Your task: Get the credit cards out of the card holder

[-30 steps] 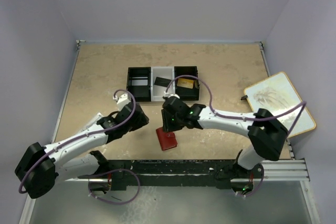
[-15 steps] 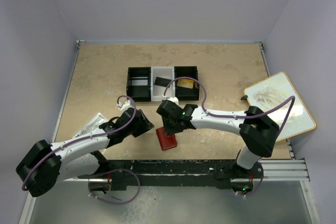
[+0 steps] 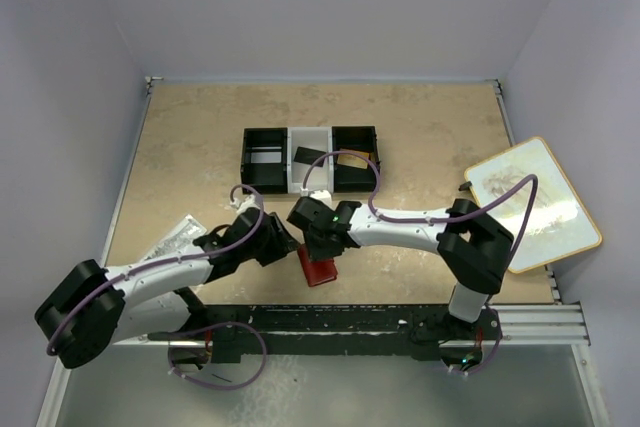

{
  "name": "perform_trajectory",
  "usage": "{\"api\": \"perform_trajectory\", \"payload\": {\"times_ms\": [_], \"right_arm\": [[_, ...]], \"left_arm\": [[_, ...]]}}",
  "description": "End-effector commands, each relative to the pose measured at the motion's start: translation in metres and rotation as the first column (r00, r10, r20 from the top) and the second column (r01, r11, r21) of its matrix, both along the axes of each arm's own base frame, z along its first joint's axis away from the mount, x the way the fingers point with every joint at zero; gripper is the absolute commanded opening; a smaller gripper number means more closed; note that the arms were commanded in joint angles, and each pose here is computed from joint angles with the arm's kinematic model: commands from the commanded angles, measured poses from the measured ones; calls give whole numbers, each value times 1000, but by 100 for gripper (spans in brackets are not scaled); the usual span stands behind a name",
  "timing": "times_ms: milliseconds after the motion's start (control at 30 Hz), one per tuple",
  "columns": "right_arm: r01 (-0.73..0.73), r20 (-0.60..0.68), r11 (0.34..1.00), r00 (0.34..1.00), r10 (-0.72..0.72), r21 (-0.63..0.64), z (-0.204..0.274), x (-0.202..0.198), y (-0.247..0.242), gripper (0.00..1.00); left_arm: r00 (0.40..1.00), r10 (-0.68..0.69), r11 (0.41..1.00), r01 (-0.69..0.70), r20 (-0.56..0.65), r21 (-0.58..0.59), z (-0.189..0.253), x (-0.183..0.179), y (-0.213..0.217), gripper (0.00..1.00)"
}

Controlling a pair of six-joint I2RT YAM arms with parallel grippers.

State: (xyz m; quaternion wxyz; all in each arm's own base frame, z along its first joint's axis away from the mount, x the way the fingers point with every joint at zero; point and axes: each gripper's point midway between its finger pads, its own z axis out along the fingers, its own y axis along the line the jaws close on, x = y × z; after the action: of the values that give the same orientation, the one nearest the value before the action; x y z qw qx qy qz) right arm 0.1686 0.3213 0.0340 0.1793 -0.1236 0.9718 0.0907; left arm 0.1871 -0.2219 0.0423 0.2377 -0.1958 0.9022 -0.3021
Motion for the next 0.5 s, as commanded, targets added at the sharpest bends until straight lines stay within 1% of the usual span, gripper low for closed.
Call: {"api": "perform_trajectory", "payload": {"times_ms": [0, 67, 133, 233, 367, 467], "right_arm": [[49, -10, 996, 999, -50, -78, -16, -3, -16, 34], [63, -11, 995, 998, -64, -73, -15, -4, -17, 30], [57, -47, 997, 997, -59, -57, -16, -12, -18, 27], [57, -43, 998, 997, -58, -23, -12, -11, -16, 23], [52, -45, 997, 998, -50, 60, -4, -9, -7, 16], [79, -45, 990, 996, -74, 118, 3, -4, -5, 12]], "left_arm": [[999, -36, 999, 36, 8, -35, 3, -1, -15, 49], [999, -43, 999, 43, 6, -8, 1, -2, -15, 49], [998, -58, 998, 58, 8, 2, 1, -2, -18, 49], [997, -80, 996, 80, 11, 28, -1, -3, -24, 49], [991, -135, 990, 135, 13, 43, 0, -8, -40, 49], [990, -138, 984, 138, -5, 112, -8, -9, -38, 49]]}}
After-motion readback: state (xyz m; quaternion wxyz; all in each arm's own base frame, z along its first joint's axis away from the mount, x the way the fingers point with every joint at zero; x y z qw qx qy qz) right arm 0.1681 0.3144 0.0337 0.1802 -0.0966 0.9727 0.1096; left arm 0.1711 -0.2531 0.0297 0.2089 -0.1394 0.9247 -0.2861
